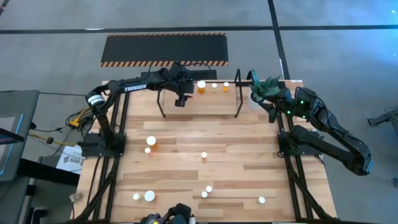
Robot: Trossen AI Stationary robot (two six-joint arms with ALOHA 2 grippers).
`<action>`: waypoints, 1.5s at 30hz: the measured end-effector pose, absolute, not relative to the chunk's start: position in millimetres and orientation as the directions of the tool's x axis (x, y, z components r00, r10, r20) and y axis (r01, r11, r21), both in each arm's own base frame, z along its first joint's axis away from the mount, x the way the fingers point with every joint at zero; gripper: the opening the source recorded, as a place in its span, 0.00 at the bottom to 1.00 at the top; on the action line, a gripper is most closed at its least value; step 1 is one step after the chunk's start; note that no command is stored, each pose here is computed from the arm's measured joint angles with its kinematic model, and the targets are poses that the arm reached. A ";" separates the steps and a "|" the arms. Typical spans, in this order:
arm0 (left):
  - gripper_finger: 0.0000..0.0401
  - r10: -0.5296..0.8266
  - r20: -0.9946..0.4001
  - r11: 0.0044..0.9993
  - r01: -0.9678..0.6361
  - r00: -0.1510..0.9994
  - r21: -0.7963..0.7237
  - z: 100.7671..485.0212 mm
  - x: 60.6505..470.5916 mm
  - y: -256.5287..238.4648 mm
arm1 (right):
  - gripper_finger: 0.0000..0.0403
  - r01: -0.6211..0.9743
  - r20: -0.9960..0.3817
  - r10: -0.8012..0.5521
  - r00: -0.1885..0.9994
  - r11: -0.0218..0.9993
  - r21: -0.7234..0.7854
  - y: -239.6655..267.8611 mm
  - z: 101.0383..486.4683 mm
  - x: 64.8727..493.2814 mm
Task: Pick and place medicine bottles onto shelf by color
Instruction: Put the top right small pink pill bottle on the shelf
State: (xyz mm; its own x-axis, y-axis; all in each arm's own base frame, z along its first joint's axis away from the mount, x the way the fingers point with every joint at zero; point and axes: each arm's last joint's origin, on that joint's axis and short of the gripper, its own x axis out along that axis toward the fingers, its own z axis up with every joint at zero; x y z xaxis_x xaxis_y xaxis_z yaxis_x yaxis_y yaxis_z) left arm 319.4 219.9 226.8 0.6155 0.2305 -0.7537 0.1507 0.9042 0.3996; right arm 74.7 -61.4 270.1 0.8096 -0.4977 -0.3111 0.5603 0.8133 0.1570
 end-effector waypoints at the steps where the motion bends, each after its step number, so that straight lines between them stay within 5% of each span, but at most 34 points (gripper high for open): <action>1: 0.54 0.240 -0.755 0.904 0.143 0.611 0.403 226.8 319.4 220.0 | 0.56 0.560 -0.311 -0.497 0.810 0.814 0.157 -61.4 270.1 74.7; 45: 0.53 0.209 -0.809 0.965 0.020 0.549 0.262 205.9 319.3 224.7 | 0.56 0.560 -0.311 -0.497 0.810 0.814 0.157 -61.4 270.1 74.8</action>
State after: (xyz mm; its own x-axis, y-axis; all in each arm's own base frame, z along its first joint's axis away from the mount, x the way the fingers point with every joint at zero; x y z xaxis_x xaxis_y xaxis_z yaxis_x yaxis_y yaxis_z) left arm 319.3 224.7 205.9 0.5490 0.2089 -0.8093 0.0198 0.9648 0.2624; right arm 74.8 -61.4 270.1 0.8099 -0.4970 -0.3114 0.5597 0.8137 0.1570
